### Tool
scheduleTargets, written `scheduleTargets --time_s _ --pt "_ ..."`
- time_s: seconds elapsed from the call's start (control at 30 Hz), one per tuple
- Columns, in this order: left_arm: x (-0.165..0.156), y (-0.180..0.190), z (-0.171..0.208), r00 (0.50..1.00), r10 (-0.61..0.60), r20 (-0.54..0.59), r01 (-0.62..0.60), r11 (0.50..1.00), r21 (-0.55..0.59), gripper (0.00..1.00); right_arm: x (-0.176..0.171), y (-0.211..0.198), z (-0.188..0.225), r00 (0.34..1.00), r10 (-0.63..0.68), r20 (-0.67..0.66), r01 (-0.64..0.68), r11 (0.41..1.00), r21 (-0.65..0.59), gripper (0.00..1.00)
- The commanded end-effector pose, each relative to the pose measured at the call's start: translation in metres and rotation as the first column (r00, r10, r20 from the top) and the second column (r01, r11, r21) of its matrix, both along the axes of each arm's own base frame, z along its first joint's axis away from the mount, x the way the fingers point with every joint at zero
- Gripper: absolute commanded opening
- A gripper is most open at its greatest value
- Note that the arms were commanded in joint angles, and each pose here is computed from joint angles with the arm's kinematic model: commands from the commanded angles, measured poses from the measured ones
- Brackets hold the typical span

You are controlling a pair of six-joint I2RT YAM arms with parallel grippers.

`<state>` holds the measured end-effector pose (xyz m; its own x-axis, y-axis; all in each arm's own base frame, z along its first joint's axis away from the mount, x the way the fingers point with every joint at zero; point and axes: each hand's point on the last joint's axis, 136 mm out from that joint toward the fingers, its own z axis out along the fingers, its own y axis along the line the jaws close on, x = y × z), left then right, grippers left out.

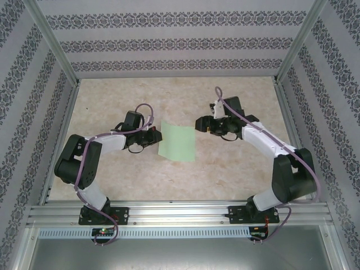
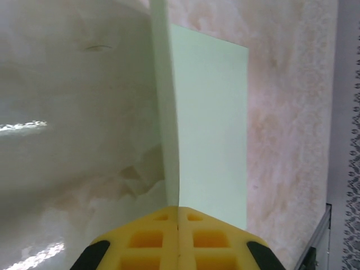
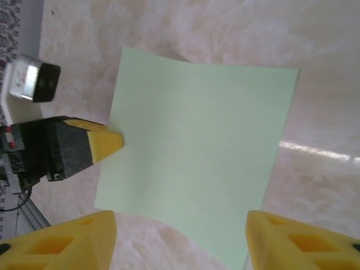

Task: Fold a paper plane with a square sheet of paper (fold left side to right side)
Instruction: Place a square sheet of paper at the center of the table, then first fold in half a square sheet of paper at the center of the table.

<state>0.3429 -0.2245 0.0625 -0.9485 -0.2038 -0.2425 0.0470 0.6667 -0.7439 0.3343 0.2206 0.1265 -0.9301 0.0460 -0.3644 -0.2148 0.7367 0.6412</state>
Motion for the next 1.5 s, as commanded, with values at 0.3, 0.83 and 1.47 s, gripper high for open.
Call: scheduleTargets --time_s 0.3,0.83,1.47 --pt "0.0 0.001 0.003 0.998 -0.041 0.05 0.038 0.997 0.063 0.08 0.019 0.027 -0.079 0.99 -0.051 -0.133 0.042 0.997 -0.07 0.5" --pt "-0.003 -0.049 0.044 0.977 -0.154 0.147 0.168 0.982 -0.092 0.46 0.005 0.014 -0.116 0.975 -0.075 -0.211 0.04 0.986 -0.163 0.49" --pt "-0.006 -0.08 0.035 0.967 -0.218 0.134 0.233 0.967 -0.103 0.5 0.034 0.044 -0.012 0.997 -0.037 -0.075 0.057 0.953 0.298 0.61"
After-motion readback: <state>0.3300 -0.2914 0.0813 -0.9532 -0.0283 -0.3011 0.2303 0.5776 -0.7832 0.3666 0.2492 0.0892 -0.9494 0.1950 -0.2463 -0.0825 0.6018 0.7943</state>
